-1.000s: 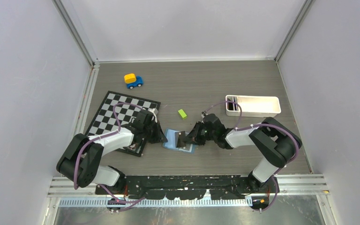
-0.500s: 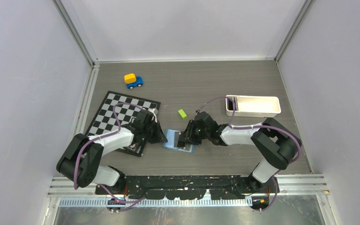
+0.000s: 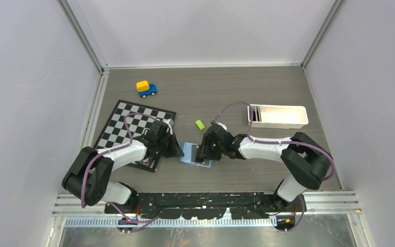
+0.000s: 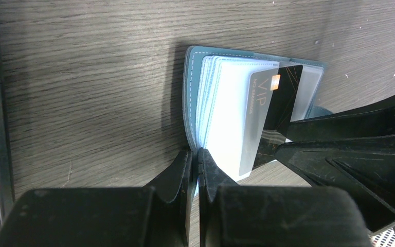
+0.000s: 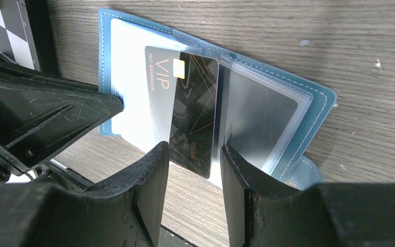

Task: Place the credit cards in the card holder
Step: Insert the credit card into the card holder.

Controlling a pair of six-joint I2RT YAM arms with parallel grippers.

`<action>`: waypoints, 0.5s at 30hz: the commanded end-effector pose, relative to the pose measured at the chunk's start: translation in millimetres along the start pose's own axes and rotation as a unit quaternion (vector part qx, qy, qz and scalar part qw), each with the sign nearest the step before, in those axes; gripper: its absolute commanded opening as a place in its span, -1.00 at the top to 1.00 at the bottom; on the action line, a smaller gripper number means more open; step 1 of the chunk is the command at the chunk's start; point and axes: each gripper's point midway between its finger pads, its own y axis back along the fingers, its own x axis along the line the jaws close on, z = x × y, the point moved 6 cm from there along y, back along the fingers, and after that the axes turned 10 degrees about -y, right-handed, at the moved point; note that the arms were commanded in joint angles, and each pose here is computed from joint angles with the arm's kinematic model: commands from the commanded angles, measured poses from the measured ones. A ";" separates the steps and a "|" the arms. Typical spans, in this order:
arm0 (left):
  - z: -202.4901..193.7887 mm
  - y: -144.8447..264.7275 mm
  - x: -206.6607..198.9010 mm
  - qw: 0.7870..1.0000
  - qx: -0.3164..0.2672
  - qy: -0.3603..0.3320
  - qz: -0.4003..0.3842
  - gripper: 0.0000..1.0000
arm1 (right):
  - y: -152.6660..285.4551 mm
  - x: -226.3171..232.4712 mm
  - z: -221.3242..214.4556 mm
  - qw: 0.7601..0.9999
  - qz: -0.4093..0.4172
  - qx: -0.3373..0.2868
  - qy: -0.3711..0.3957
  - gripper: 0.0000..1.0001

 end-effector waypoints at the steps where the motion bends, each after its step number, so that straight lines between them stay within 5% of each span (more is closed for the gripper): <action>1: -3.0 0.6 0.7 1.000 0.008 -0.008 -0.004 1.00 | -0.1 -5.0 -0.3 0.999 -0.038 -0.008 0.030 0.06; 15: -1.8 2.2 -6.1 0.999 0.002 -0.013 -0.033 1.00 | -10.0 37.5 -12.7 0.998 0.003 0.029 0.058 0.06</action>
